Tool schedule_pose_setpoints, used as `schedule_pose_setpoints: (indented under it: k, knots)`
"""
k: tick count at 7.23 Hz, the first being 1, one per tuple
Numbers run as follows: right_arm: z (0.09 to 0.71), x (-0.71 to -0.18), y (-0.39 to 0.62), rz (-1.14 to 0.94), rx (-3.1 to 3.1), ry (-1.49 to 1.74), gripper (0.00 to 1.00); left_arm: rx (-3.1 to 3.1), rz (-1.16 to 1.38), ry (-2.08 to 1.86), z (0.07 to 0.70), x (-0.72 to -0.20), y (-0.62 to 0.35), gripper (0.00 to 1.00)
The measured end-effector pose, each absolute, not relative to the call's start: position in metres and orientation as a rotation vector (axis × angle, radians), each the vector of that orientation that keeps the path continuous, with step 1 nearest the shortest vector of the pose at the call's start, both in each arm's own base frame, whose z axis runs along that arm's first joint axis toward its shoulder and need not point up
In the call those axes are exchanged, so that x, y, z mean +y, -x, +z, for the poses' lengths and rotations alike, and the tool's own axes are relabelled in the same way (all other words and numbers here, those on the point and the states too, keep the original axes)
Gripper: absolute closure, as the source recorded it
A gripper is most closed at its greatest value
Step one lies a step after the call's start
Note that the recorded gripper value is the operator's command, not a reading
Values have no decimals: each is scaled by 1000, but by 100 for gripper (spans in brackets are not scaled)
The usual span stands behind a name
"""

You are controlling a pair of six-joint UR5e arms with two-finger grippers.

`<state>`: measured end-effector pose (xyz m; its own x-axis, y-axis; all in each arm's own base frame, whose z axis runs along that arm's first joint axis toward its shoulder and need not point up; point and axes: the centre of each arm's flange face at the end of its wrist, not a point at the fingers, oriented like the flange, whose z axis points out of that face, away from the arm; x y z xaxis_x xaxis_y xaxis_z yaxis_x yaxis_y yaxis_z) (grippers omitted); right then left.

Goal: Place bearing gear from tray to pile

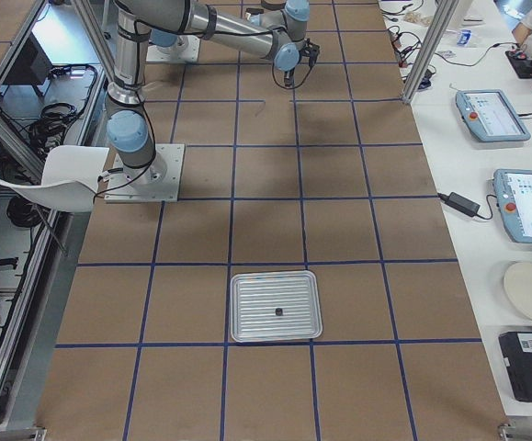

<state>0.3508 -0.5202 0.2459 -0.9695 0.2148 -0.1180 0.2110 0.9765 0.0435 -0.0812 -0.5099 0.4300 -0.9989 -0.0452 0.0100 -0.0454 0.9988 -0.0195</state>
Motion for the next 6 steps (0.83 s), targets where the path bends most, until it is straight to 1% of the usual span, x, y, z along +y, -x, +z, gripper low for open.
schedule_pose_setpoints:
  k: [1,2,4,6]
  knots:
    - [235,-516,-351,34,2999,-321,6,-3127,22,-73,426,-512,81,0]
    - [229,-515,-351,22,2997,-311,0,-3122,16,-71,424,-512,82,0]
    - [237,-522,-348,-17,2996,-258,0,-3123,33,-58,423,-514,84,0]
    - [268,-545,-325,-44,3032,-207,0,-3123,53,-43,421,-517,91,0]
